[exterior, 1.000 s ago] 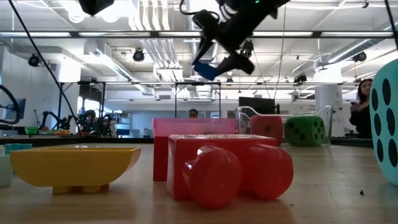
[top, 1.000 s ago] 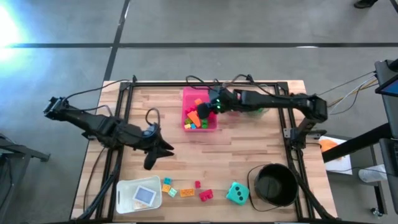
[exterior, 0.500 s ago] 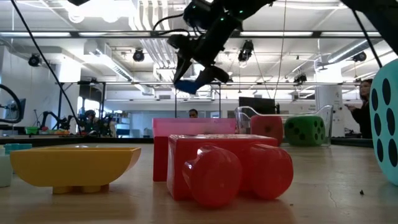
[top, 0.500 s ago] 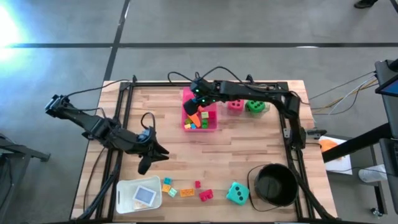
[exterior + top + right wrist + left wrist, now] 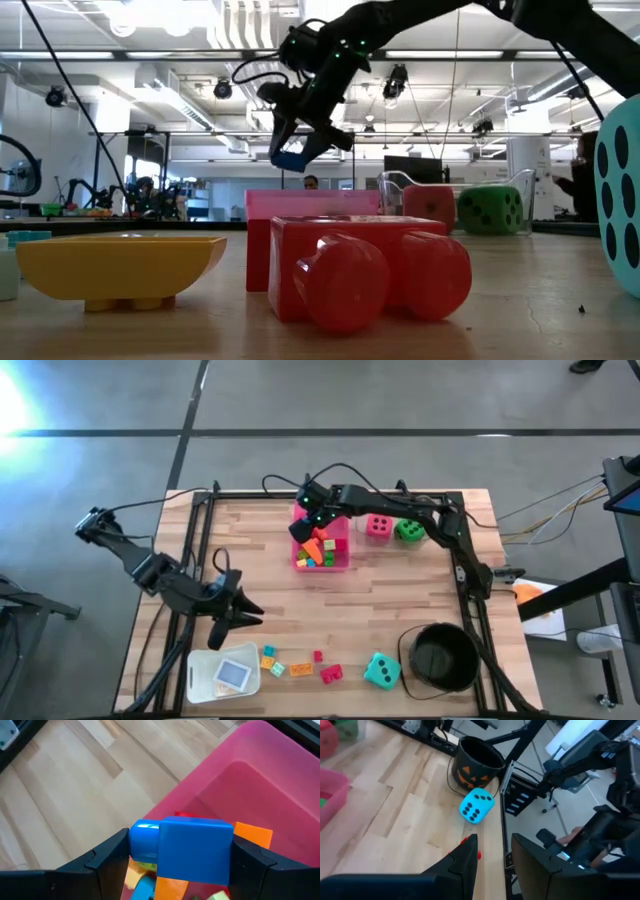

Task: Pick & Place Toys
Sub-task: Put the dark blue game piece into the red bin

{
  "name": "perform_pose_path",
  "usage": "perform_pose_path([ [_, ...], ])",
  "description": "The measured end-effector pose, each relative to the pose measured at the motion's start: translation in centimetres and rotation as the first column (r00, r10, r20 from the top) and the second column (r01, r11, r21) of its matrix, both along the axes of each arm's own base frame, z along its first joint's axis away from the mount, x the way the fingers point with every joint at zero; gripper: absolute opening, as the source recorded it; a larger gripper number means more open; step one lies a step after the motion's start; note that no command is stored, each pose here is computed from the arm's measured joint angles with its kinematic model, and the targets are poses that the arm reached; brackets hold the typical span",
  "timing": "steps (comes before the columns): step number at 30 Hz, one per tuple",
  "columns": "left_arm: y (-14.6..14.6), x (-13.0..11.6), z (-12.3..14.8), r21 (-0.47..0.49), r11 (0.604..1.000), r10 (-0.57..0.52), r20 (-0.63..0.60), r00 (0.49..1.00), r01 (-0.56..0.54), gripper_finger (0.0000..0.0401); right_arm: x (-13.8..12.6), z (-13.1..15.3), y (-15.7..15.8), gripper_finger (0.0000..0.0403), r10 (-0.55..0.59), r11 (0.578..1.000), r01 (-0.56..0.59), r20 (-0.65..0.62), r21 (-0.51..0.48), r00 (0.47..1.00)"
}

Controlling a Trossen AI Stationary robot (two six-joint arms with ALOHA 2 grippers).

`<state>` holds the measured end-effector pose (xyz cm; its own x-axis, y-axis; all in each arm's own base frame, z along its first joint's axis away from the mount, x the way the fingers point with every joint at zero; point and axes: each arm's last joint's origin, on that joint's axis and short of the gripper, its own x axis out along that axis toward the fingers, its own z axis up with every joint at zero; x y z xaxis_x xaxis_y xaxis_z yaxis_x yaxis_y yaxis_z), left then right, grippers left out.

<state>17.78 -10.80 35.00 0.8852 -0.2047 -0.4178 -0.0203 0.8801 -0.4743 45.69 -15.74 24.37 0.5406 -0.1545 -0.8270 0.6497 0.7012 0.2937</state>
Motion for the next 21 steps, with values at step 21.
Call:
perform_pose_path([
  [21, -0.2, -0.4, 0.5, -0.008, 0.996, 0.092, 0.062, 0.994, -0.092, 0.0123, -0.8, -4.1, -5.2, 0.0255, -0.302, 0.945, 0.309, -0.072, 0.107, 0.951],
])
